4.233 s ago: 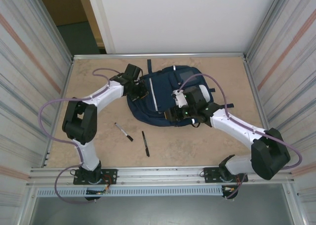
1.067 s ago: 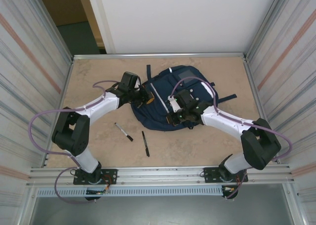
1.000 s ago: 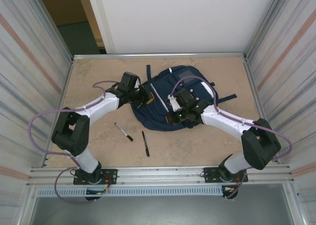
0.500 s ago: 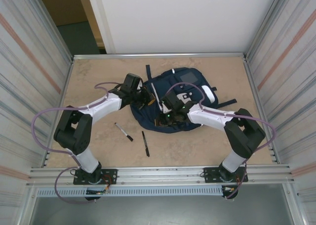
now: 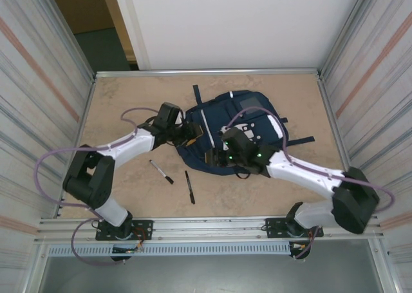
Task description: Pack the student bag
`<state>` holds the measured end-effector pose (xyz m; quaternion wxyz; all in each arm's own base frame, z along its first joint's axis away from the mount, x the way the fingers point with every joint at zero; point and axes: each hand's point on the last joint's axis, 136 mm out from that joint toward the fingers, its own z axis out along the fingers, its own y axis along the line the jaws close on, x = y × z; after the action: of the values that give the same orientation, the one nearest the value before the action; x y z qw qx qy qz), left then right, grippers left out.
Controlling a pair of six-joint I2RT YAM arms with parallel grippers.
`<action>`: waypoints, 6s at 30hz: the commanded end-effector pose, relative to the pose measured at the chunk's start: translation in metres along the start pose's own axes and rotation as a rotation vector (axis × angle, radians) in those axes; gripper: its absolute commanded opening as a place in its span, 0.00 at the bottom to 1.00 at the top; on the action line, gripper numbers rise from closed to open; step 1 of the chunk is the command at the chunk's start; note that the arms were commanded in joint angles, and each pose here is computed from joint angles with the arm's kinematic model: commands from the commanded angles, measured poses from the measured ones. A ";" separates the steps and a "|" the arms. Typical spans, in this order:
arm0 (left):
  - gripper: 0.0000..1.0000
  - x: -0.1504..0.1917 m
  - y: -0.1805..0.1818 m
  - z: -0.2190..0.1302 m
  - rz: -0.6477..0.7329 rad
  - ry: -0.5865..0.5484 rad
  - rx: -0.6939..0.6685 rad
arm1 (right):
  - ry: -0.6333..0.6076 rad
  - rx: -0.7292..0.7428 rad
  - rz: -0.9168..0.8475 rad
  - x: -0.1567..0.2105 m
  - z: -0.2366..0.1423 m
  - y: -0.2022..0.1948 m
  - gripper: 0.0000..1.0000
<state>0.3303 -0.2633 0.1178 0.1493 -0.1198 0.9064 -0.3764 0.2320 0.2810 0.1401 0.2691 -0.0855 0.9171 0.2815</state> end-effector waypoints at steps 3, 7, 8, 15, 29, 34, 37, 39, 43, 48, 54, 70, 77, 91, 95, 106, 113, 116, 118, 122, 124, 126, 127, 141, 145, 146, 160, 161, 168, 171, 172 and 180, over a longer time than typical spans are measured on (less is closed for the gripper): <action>0.44 0.018 -0.031 -0.031 0.367 -0.058 0.057 | -0.247 0.183 -0.005 -0.023 -0.047 -0.050 0.66; 0.43 0.052 -0.032 -0.030 0.598 0.013 -0.021 | -0.260 0.177 0.104 -0.035 -0.060 -0.069 0.67; 0.43 0.060 -0.030 -0.027 0.655 0.044 -0.029 | -0.255 0.149 0.134 -0.039 -0.060 -0.071 0.67; 0.44 0.062 -0.026 -0.024 0.946 0.066 -0.053 | 0.010 -0.036 -0.068 -0.040 -0.036 -0.043 0.64; 0.44 0.088 -0.046 -0.042 1.505 -0.044 0.353 | 0.086 -0.373 -1.060 -0.018 -0.002 -0.004 0.69; 0.42 0.075 -0.025 -0.038 1.607 -0.128 0.322 | 0.146 -0.327 -1.239 -0.011 0.026 -0.023 0.67; 0.40 0.065 -0.019 -0.037 1.627 -0.172 0.335 | 0.139 -0.271 -1.283 -0.017 0.039 -0.031 0.64; 0.40 0.063 -0.013 -0.033 1.654 -0.180 0.312 | 0.125 -0.215 -1.307 -0.021 0.047 -0.038 0.61; 0.40 0.068 -0.003 -0.022 1.671 -0.133 0.322 | 0.103 -0.111 -1.383 -0.023 0.056 -0.047 0.56; 0.41 0.082 0.002 -0.013 1.687 -0.112 0.376 | 0.070 -0.026 -1.460 -0.026 0.060 -0.050 0.38; 0.41 0.080 0.013 -0.007 1.686 -0.088 0.335 | 0.104 -0.062 -1.507 -0.009 0.057 -0.048 0.49; 0.43 0.081 0.017 0.002 1.673 -0.087 0.306 | -0.171 0.008 -1.486 -0.044 0.019 -0.018 0.04; 0.42 0.074 0.007 0.007 1.649 -0.167 0.266 | -0.193 0.001 -1.496 -0.044 0.013 -0.014 0.00; 0.00 0.076 -0.016 0.007 1.587 -0.195 0.271 | -0.200 0.057 -1.507 -0.046 0.005 -0.017 0.00; 0.00 0.060 -0.019 -0.007 1.526 -0.245 0.193 | -0.168 0.124 -1.498 -0.046 -0.014 -0.035 0.00; 0.00 -0.022 -0.014 -0.021 1.402 -0.430 -0.213 | -0.316 0.172 -1.358 -0.053 -0.034 -0.054 0.00; 0.00 0.032 -0.048 -0.027 1.508 -0.398 0.067 | -0.314 0.052 -1.310 -0.042 -0.033 -0.037 0.15; 0.00 0.056 -0.066 -0.032 1.534 -0.368 0.199 | -0.336 -0.066 -1.229 -0.036 -0.037 -0.018 0.32; 0.00 0.061 -0.076 -0.034 1.503 -0.366 0.233 | -0.390 -0.117 -1.173 -0.037 -0.040 -0.010 0.40; 0.00 0.068 -0.097 -0.033 1.459 -0.376 0.300 | -0.428 -0.150 -1.066 -0.038 -0.044 -0.006 0.51; 0.00 0.073 -0.105 -0.029 1.451 -0.358 0.347 | -0.429 -0.131 -1.045 -0.037 -0.040 -0.010 0.55; 0.00 0.080 -0.111 -0.022 1.460 -0.335 0.365 | -0.428 -0.105 -1.020 -0.040 -0.036 -0.014 0.55; 0.00 0.081 -0.114 -0.020 1.461 -0.333 0.368 | -0.417 -0.098 -1.015 -0.040 -0.034 -0.016 0.55; 0.00 -0.003 -0.037 -0.025 1.290 -0.445 -0.048 | -0.386 0.005 -1.086 -0.042 -0.049 -0.054 0.01; 0.00 -0.019 -0.013 -0.040 1.256 -0.424 -0.119 | -0.373 0.022 -1.117 -0.044 -0.053 -0.056 0.00; 0.00 -0.016 -0.012 -0.044 1.279 -0.408 -0.132 | -0.379 0.025 -1.124 -0.047 -0.054 -0.060 0.00; 0.00 0.044 -0.025 -0.086 1.083 -0.415 0.173 | -0.409 -0.478 -1.272 -0.127 -0.012 0.006 0.00; 0.00 0.046 -0.024 -0.087 1.073 -0.415 0.175 | -0.406 -0.500 -1.290 -0.133 -0.008 0.010 0.00; 0.00 0.050 -0.018 -0.077 1.040 -0.406 0.186 | -0.306 -0.430 -1.302 -0.137 0.003 -0.010 0.00; 0.00 0.050 -0.020 -0.068 1.043 -0.387 0.198 | -0.227 -0.306 -1.282 -0.121 0.008 -0.041 0.01; 0.00 0.050 -0.019 -0.063 1.043 -0.374 0.203 | -0.201 -0.269 -1.278 -0.114 0.008 -0.049 0.06; 0.00 0.046 -0.017 -0.041 1.017 -0.332 0.198 | -0.013 -0.308 -1.241 -0.066 -0.010 -0.030 0.39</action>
<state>0.2655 -0.2521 0.1212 0.4291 0.2943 0.8015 -0.2947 0.3133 0.2473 0.1576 0.4000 -0.6268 0.6356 0.2078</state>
